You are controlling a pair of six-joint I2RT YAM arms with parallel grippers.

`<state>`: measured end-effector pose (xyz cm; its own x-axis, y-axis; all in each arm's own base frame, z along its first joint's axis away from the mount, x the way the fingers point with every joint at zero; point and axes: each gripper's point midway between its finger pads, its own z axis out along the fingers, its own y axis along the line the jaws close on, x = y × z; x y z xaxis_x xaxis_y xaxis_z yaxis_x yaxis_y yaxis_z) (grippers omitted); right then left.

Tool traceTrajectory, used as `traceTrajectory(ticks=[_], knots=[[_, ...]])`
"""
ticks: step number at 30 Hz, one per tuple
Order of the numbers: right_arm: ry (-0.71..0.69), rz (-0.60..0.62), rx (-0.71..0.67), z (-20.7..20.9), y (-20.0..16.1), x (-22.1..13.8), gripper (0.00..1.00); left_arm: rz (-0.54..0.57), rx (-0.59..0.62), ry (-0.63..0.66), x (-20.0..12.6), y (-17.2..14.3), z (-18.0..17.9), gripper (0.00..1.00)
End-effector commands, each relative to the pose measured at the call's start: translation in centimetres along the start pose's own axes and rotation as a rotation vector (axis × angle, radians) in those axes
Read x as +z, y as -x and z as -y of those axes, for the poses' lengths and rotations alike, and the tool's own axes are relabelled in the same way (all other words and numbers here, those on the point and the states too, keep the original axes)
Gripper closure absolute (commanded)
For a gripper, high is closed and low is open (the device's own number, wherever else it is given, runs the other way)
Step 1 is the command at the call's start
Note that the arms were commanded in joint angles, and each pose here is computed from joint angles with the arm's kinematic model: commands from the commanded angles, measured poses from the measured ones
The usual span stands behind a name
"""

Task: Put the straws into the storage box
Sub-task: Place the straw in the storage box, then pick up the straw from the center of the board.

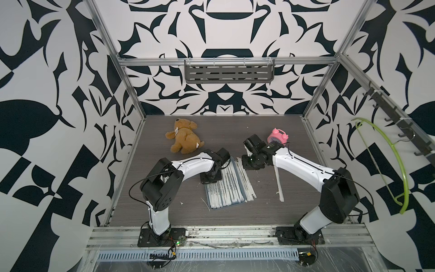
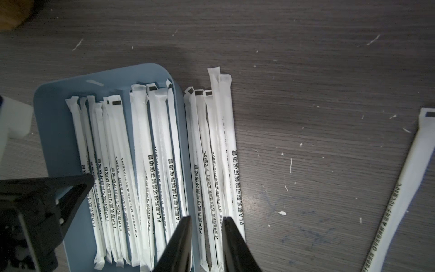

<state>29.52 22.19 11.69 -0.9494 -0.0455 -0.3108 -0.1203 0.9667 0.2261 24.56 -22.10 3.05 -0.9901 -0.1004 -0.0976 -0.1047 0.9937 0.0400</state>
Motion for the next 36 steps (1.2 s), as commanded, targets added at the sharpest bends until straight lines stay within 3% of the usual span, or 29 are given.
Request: traceTrajectory(ticks=[1, 9, 13, 17, 21, 27, 32, 36], knots=[[0.015, 0.029, 0.0, -0.4, 0.6, -0.7, 0.72, -0.022, -0.002, 0.031, 0.6, -0.3, -0.5, 0.82], [0.022, 0.026, 0.0, -0.6, 0.6, -0.6, 0.72, 0.03, -0.001, -0.009, -2.7, 0.6, -0.4, 0.69], [0.029, 0.034, 0.004, -0.7, 0.8, -0.7, 0.72, 0.093, 0.005, -0.034, -6.2, 1.2, -1.1, 0.63], [0.038, 0.04, 0.007, -0.8, 0.8, -0.7, 0.72, 0.182, -0.048, -0.006, -8.7, 2.4, -5.7, 0.44], [0.06, 0.037, 0.016, -1.1, 0.5, -0.4, 0.72, 0.177, -0.207, 0.043, -7.5, 2.9, -13.3, 0.36], [0.089, 0.036, 0.013, -2.0, 0.1, -0.1, 0.72, 0.166, -0.375, 0.093, -5.2, 3.6, -20.8, 0.37], [0.096, 0.026, -0.003, -2.4, -0.1, 0.1, 0.73, 0.083, -0.46, 0.034, -1.3, 4.1, -22.3, 0.43], [0.096, 0.017, -0.014, -2.6, 0.0, 0.2, 0.73, 0.057, -0.452, 0.045, 0.1, 4.8, -22.5, 0.49]])
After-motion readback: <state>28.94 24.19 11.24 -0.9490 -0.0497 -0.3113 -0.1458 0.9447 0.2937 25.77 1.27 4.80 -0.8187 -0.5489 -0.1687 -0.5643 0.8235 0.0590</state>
